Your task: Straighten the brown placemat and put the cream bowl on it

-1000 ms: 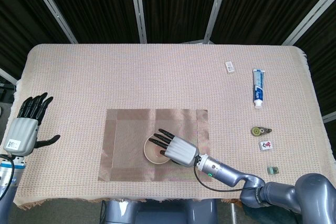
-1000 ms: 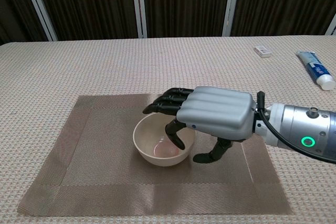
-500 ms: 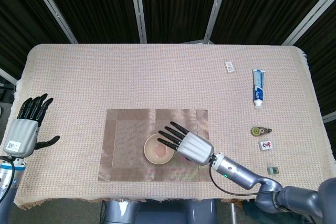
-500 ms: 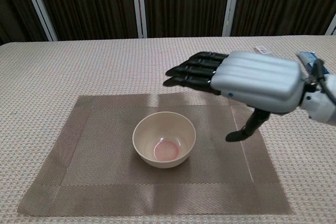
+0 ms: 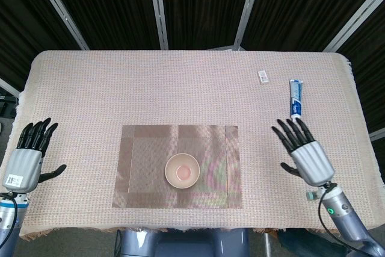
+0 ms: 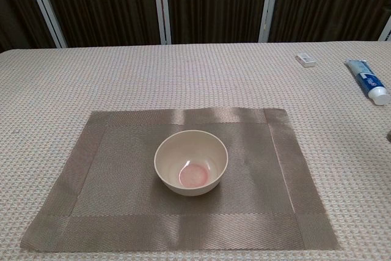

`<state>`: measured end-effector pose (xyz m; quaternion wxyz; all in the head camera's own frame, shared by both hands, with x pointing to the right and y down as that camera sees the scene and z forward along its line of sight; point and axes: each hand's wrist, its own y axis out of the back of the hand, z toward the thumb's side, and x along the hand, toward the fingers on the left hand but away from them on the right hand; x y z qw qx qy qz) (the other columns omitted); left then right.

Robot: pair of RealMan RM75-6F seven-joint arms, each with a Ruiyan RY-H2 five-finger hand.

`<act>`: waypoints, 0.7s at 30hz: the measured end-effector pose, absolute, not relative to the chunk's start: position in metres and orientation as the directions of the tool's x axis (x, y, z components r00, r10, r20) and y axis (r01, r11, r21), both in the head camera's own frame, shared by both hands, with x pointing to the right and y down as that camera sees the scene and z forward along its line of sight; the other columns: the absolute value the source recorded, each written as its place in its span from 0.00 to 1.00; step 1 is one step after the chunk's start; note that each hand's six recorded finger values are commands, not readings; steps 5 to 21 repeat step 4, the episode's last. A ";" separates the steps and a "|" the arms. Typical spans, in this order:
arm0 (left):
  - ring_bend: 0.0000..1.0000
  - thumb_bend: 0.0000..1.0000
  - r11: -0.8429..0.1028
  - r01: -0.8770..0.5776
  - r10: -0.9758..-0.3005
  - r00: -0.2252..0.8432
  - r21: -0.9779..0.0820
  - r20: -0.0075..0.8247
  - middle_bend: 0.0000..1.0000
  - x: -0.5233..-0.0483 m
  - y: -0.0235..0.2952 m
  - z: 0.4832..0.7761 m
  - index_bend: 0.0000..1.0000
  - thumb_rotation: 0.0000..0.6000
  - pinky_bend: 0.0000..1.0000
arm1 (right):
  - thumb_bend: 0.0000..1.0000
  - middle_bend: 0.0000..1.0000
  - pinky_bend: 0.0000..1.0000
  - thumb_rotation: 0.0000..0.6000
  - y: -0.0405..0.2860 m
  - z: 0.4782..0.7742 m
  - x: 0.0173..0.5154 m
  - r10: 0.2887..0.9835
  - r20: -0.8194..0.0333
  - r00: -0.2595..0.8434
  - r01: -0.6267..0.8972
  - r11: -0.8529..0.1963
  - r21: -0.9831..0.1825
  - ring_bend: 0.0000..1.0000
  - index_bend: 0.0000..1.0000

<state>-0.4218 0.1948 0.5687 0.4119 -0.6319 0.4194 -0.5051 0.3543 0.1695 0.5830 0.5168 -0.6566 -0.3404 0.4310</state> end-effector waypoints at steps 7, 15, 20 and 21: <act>0.00 0.00 -0.286 -0.109 -0.953 0.134 -0.952 0.271 0.00 -0.423 0.203 0.564 0.00 1.00 0.00 | 0.00 0.00 0.00 1.00 0.182 0.580 0.396 0.941 -0.229 0.248 0.033 -0.245 -0.969 0.00 0.00; 0.00 0.00 -0.286 -0.109 -0.953 0.134 -0.952 0.271 0.00 -0.423 0.203 0.564 0.00 1.00 0.00 | 0.00 0.00 0.00 1.00 0.182 0.580 0.396 0.941 -0.229 0.248 0.033 -0.245 -0.969 0.00 0.00; 0.00 0.00 -0.286 -0.109 -0.953 0.134 -0.952 0.271 0.00 -0.423 0.203 0.564 0.00 1.00 0.00 | 0.00 0.00 0.00 1.00 0.182 0.580 0.396 0.941 -0.229 0.248 0.033 -0.245 -0.969 0.00 0.00; 0.00 0.00 -0.286 -0.109 -0.953 0.134 -0.952 0.271 0.00 -0.423 0.203 0.564 0.00 1.00 0.00 | 0.00 0.00 0.00 1.00 0.182 0.580 0.396 0.941 -0.229 0.248 0.033 -0.245 -0.969 0.00 0.00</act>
